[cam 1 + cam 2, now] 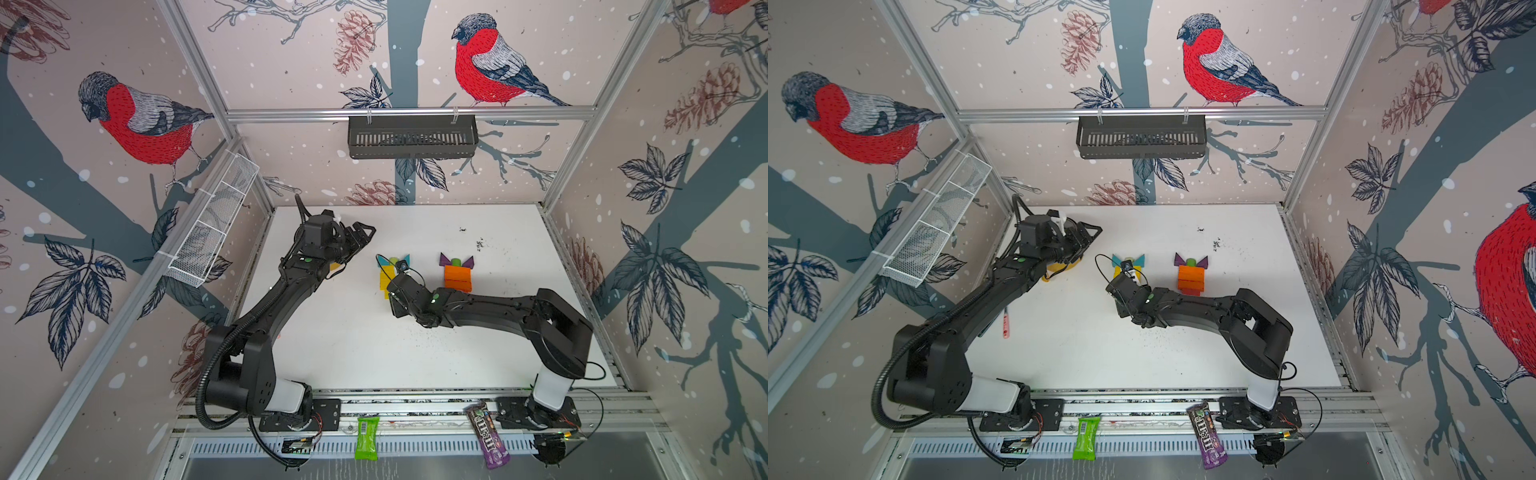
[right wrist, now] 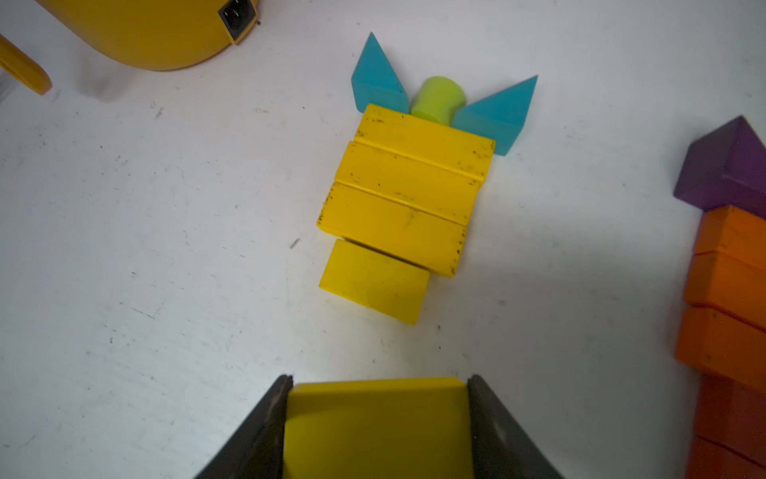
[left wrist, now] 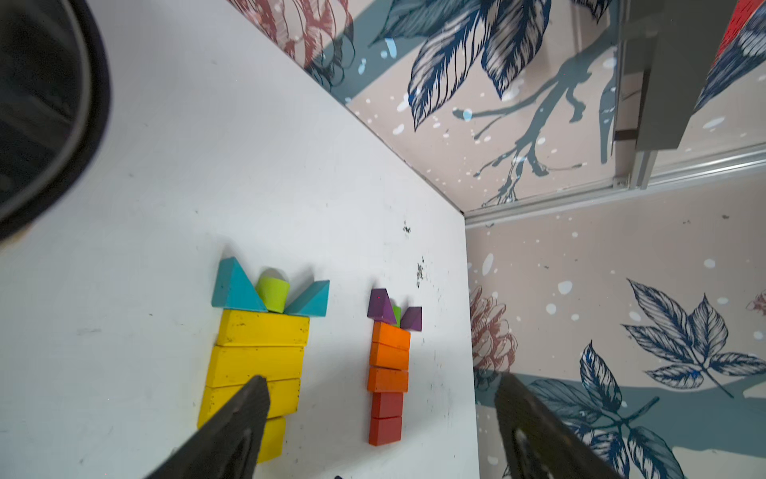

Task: Assemble a carrot with building blocks
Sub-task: Assemble the building block at the center of the board.

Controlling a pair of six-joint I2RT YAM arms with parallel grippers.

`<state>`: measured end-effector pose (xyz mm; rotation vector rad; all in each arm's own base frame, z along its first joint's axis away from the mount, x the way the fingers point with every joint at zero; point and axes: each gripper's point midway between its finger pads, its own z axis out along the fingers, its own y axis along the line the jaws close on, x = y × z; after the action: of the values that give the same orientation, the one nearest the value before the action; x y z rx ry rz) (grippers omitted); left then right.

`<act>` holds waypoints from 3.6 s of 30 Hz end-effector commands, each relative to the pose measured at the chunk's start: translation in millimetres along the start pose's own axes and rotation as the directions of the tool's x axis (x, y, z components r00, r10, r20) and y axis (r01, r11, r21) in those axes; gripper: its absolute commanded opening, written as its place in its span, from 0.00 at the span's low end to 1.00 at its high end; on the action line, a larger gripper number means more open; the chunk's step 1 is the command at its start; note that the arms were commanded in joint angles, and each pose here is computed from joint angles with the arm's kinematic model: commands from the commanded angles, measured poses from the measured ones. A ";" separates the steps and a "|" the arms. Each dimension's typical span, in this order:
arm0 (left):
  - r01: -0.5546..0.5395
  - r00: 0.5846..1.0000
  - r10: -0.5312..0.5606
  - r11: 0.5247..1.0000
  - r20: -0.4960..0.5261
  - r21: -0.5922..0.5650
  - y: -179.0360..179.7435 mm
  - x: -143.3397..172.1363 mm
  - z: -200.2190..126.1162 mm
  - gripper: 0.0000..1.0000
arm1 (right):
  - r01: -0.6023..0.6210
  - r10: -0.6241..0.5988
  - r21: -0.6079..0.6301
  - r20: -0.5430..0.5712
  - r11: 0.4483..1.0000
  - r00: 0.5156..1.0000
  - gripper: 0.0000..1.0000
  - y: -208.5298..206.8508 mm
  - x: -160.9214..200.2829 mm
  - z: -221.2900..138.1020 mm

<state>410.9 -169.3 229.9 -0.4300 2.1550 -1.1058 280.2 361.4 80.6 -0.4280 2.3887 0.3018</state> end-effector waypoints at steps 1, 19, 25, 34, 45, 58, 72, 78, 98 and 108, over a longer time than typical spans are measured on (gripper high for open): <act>-0.029 1.000 0.029 0.999 0.000 0.021 -8.1 -1.1 1.8 0.86 | -0.088 0.088 0.021 0.019 0.996 0.996 0.53 -2.9 3.2 -0.6; -0.029 0.999 0.028 0.999 0.030 0.021 -9.1 -8.8 -6.1 0.86 | -0.116 0.118 0.042 -0.039 0.992 0.992 0.57 10.2 31.2 35.3; -0.022 1.000 0.022 0.999 0.011 0.033 -8.7 -7.3 -2.5 0.86 | -0.128 0.130 0.053 -0.039 0.990 0.991 0.60 7.4 34.3 40.2; -0.004 1.000 0.004 0.999 0.003 0.035 -5.2 -7.4 -1.4 0.86 | -0.134 0.134 0.006 -0.062 0.991 0.989 0.71 16.2 39.6 38.2; -0.017 1.000 0.016 0.998 0.010 0.056 -13.9 -7.2 -5.6 0.86 | -0.064 0.064 -0.102 -0.003 0.993 0.998 0.69 22.1 11.8 -1.6; -0.038 0.986 0.049 0.997 -0.162 0.073 -19.0 37.8 28.3 0.87 | 0.121 -0.121 -0.095 0.007 0.988 0.993 0.52 -29.6 26.1 -21.1; -0.046 0.989 0.049 0.999 -0.141 0.028 -9.9 35.0 29.3 0.87 | 0.272 -0.285 -0.155 -0.066 0.950 0.956 0.52 -13.2 61.5 -3.9; -0.034 0.987 0.038 0.999 -0.156 0.026 -6.6 37.5 32.9 0.87 | 0.273 -0.288 -0.149 -0.090 0.951 0.953 0.53 -11.5 68.3 7.7; -0.055 0.991 0.058 0.998 -0.124 0.025 -11.9 31.8 25.6 0.87 | 0.235 -0.245 -0.106 -0.088 0.966 0.966 0.53 -1.0 51.1 31.4; -0.051 0.990 0.054 0.998 -0.127 0.027 -11.7 32.0 26.6 0.87 | 0.223 -0.232 -0.106 -0.071 0.969 0.970 0.48 7.7 48.2 33.1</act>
<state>406.7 -209.1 211.8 -0.3192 2.2529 -1.1536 259.6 363.9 21.8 -0.7988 2.3927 0.2917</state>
